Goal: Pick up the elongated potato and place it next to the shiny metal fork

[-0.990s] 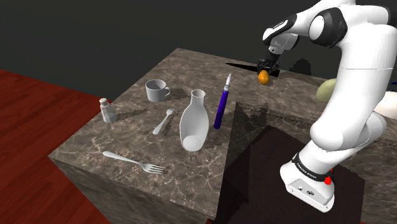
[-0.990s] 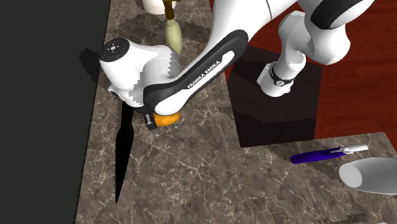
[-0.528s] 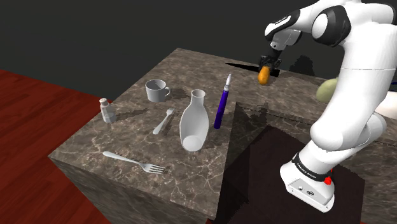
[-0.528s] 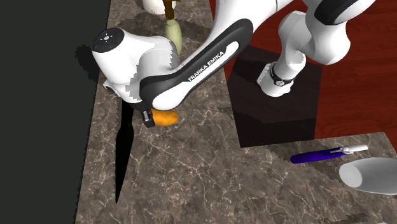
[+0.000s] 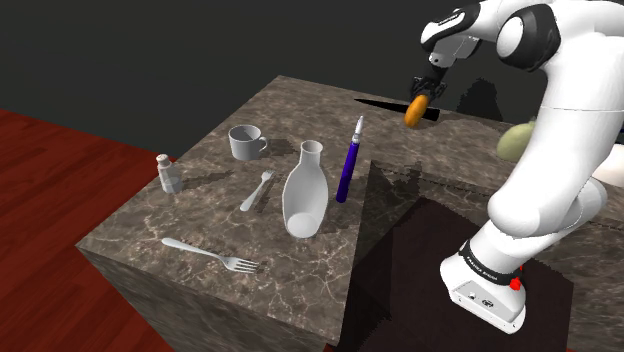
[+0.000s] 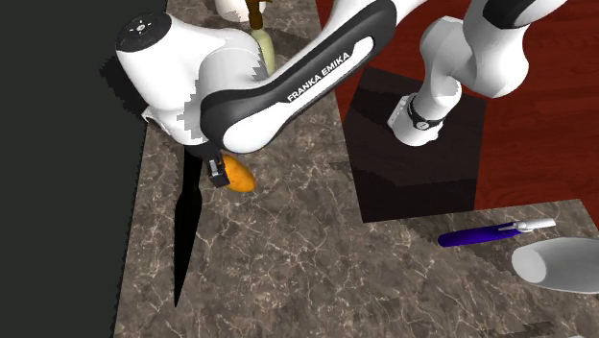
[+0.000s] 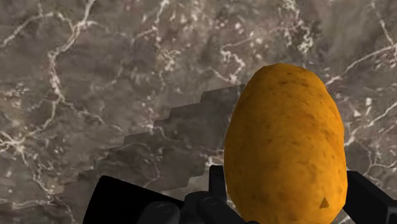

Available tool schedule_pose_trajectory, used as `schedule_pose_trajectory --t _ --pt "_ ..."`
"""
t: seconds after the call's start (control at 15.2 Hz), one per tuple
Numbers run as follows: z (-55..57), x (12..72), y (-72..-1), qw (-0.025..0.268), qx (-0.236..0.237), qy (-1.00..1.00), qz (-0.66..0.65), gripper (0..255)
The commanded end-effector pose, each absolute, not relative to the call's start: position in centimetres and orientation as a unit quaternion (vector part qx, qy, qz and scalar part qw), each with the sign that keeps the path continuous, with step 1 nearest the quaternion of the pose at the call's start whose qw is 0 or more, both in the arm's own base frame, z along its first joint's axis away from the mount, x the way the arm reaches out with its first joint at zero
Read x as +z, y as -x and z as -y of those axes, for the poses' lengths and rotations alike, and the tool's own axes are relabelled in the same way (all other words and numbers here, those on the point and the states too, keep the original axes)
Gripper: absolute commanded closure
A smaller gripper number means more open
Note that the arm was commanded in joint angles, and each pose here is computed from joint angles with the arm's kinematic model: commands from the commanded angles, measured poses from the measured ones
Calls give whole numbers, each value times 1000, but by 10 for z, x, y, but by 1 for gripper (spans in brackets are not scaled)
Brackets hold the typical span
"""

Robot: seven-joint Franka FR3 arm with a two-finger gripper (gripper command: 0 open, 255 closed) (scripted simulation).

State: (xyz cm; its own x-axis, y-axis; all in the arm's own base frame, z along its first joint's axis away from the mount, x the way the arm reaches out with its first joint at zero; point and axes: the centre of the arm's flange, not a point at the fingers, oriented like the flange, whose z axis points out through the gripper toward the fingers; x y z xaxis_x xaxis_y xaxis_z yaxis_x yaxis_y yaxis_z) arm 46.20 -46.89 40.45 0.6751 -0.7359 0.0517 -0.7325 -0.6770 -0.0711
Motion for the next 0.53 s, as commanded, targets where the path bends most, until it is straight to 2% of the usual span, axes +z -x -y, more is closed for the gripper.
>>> schedule_pose_trajectory --t 0.0,0.46 --pt "469 415 -461 22 -38 915 -401 255" --pt "469 452 -461 22 -38 915 -401 255"
